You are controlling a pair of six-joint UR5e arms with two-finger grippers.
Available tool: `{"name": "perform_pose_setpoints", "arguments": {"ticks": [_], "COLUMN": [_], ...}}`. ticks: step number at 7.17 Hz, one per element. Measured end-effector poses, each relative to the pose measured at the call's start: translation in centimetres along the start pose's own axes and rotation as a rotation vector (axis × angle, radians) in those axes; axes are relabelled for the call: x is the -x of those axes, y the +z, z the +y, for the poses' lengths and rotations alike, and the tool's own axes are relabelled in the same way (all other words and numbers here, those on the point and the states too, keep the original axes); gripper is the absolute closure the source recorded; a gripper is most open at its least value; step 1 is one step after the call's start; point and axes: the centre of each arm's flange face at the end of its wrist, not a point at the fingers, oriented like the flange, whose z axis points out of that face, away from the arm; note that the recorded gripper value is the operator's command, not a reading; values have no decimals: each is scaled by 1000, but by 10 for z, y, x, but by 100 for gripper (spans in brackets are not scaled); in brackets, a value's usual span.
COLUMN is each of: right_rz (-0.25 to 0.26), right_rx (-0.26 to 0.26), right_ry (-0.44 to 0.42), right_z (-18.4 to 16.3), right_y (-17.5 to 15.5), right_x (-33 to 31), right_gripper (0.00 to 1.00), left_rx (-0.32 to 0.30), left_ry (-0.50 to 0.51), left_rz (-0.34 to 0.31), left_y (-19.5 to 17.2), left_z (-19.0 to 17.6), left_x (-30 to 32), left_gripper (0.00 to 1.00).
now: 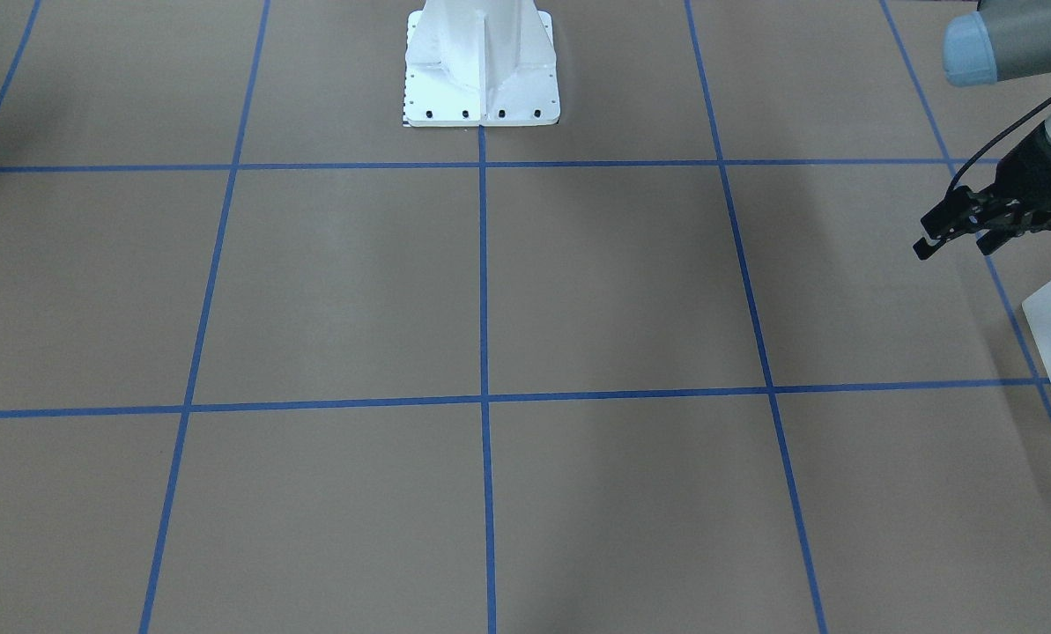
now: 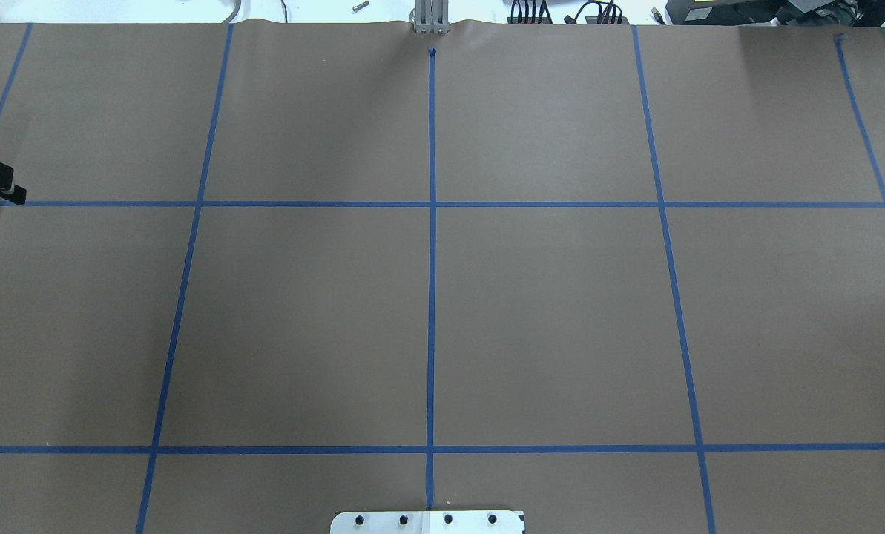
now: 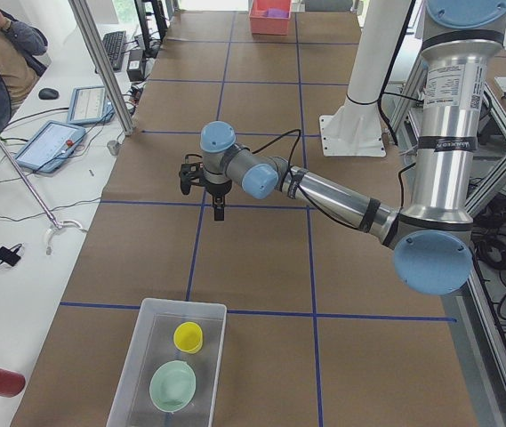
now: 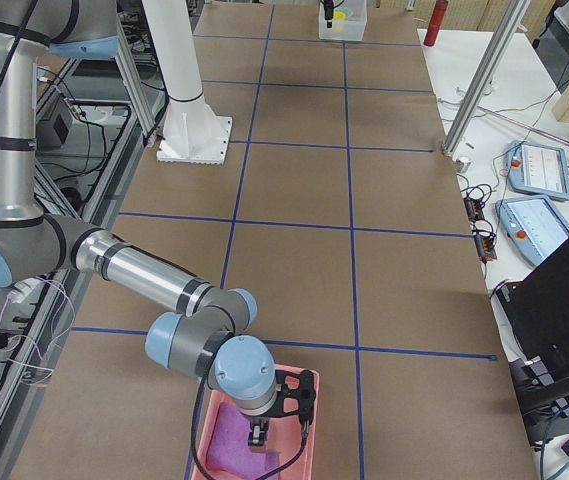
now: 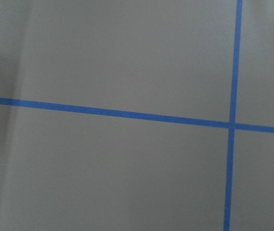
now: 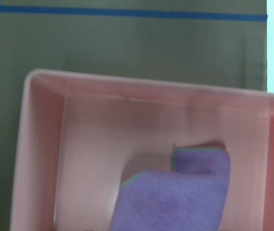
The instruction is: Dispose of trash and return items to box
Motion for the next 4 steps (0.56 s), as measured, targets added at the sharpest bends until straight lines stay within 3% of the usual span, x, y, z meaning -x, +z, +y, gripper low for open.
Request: {"name": "perform_pose_setpoints", "arguments": {"ticks": [4], "right_rz": [-8], "right_rx": [2], "right_ry": [-4], "right_z": [-77], "right_y": [-2], "right_x": [128], "right_gripper": [0], "left_rx": [-1], "left_ry": [156], "left_rz": [-45], "left_y": [-7], "left_z": [7], "left_x": [61], "left_gripper": [2]}}
